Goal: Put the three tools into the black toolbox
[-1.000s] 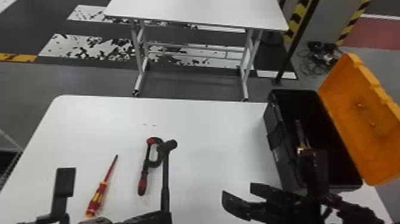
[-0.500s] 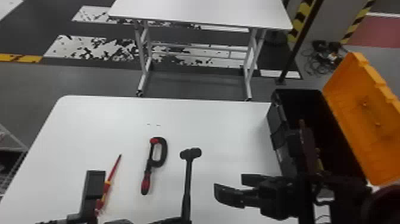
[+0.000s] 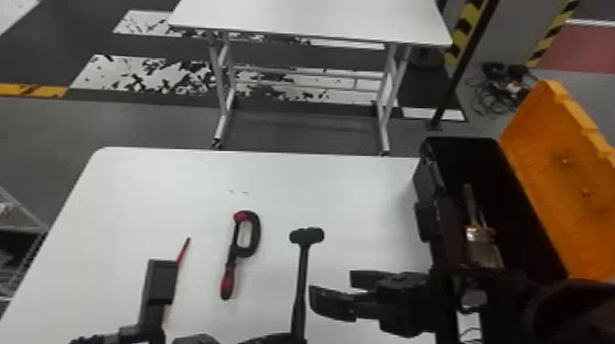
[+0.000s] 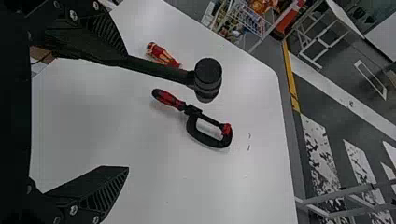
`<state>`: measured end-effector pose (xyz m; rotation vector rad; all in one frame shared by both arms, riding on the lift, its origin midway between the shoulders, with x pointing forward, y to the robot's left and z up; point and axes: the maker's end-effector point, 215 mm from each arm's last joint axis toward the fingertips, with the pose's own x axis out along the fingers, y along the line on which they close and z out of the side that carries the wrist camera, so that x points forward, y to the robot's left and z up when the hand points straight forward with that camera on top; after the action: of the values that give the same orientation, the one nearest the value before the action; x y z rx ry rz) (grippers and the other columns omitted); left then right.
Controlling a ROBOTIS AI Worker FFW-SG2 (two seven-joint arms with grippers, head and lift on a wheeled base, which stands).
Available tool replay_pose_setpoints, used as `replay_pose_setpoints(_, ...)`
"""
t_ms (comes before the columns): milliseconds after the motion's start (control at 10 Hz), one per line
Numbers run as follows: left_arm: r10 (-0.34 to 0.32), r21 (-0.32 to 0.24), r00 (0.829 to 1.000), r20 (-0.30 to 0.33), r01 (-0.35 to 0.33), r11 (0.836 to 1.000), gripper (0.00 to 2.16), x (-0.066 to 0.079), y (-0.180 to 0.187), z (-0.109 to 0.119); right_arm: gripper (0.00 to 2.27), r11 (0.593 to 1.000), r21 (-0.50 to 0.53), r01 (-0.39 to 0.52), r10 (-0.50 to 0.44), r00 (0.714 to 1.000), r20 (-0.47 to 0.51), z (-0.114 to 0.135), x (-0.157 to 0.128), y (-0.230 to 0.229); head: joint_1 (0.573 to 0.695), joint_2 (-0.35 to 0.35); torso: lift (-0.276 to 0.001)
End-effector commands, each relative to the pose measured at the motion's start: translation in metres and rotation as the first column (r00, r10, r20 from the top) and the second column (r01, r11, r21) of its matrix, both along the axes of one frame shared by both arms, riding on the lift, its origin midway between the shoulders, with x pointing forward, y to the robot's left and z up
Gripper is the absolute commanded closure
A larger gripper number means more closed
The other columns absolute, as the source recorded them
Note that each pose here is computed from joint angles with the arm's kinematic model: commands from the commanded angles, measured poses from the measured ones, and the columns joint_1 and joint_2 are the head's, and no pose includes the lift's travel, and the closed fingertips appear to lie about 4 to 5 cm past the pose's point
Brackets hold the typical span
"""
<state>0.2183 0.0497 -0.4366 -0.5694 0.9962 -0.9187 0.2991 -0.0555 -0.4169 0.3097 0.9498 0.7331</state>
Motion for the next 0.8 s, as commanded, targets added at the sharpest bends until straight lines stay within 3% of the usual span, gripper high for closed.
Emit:
replay_pose_setpoints(0,-0.005,0.004,1.0,0.002,0.005,1.0,2.14,-0.001,-0.003,-0.004,0.16,1.0,0.009,-0.017,0.017,1.0,0.011,0.004,0.001,0.009,0.695,-0.02,-0.051)
replay_pose_setpoints(300,-0.018,-0.002,1.0,0.004,0.018,1.0,2.14,-0.003,-0.011,-0.008,0.16,0.999,0.029,-0.03,0.029,0.999,0.029,0.014,0.007,0.026,0.695,0.008,-0.051)
replay_pose_setpoints(600,-0.032,-0.003,0.999,0.02,0.032,0.999,2.14,-0.002,-0.018,-0.007,0.22,0.998,0.055,-0.038,0.037,0.999,0.016,0.006,0.009,0.039,0.695,0.023,-0.051)
replay_pose_setpoints(700,-0.034,-0.004,0.999,0.023,0.034,0.999,2.14,-0.002,-0.018,-0.007,0.95,0.998,0.056,-0.04,0.039,0.999,0.021,0.006,0.01,0.041,0.695,0.03,-0.051)
